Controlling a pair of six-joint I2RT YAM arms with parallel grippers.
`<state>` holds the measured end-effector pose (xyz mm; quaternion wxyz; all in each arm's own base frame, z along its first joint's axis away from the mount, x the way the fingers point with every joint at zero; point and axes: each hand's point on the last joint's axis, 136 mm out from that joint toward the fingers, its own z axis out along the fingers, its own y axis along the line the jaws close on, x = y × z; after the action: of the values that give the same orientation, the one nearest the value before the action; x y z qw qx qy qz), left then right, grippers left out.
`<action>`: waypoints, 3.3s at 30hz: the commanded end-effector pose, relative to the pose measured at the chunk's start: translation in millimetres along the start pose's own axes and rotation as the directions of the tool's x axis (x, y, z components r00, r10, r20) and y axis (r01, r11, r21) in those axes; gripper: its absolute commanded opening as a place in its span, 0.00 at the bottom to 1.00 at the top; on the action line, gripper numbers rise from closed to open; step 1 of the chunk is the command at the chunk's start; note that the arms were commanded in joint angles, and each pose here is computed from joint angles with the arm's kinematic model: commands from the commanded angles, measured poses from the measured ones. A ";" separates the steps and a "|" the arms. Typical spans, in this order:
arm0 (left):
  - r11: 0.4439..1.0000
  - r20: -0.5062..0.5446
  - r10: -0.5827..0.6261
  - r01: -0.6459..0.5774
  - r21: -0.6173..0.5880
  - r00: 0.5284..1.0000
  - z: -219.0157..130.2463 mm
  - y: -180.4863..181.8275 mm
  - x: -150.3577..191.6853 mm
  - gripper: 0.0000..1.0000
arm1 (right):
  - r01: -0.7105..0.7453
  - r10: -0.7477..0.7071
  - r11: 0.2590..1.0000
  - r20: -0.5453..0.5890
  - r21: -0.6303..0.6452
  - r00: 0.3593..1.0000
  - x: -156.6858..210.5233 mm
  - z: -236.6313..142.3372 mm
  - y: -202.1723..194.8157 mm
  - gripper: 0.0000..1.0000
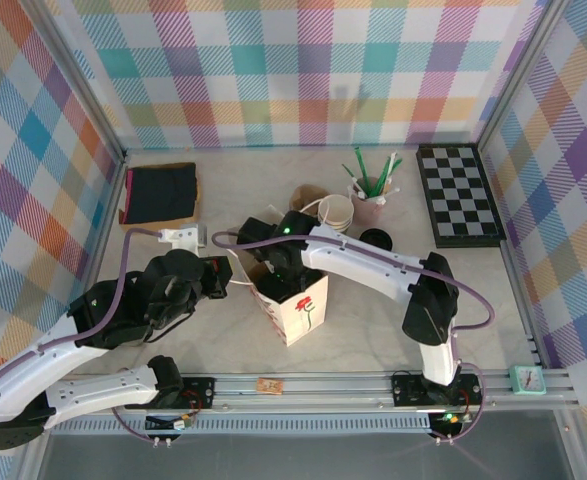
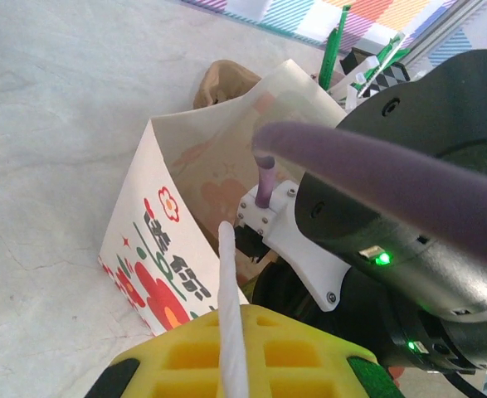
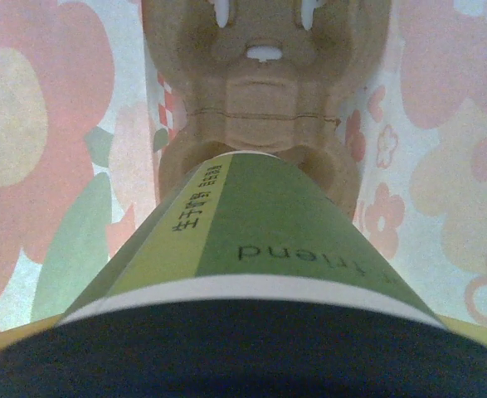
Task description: Pack the takeout coffee
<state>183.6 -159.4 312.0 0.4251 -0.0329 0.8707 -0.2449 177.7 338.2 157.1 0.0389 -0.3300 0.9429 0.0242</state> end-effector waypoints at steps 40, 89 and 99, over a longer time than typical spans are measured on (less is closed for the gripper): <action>0.999 0.061 0.005 -0.003 -0.037 0.998 -10.4 10.3 -15.2 0.00 | -0.013 0.014 1.000 -0.014 0.017 1.000 20.4 -9.4 -6.5 0.35; 0.999 0.085 0.001 0.002 -0.035 0.996 -16.2 12.7 -20.6 0.00 | -0.015 0.015 1.000 -0.038 -0.006 0.999 28.5 -1.6 0.5 0.36; 0.999 0.086 0.001 0.002 -0.035 0.996 -15.7 12.4 -20.6 0.00 | -0.011 0.011 1.000 -0.029 -0.014 1.000 24.6 3.6 3.1 0.36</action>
<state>184.2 -146.9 314.4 0.4396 -0.0398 0.8676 -0.2288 162.1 325.3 148.8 0.0252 -0.3284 0.9440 0.0175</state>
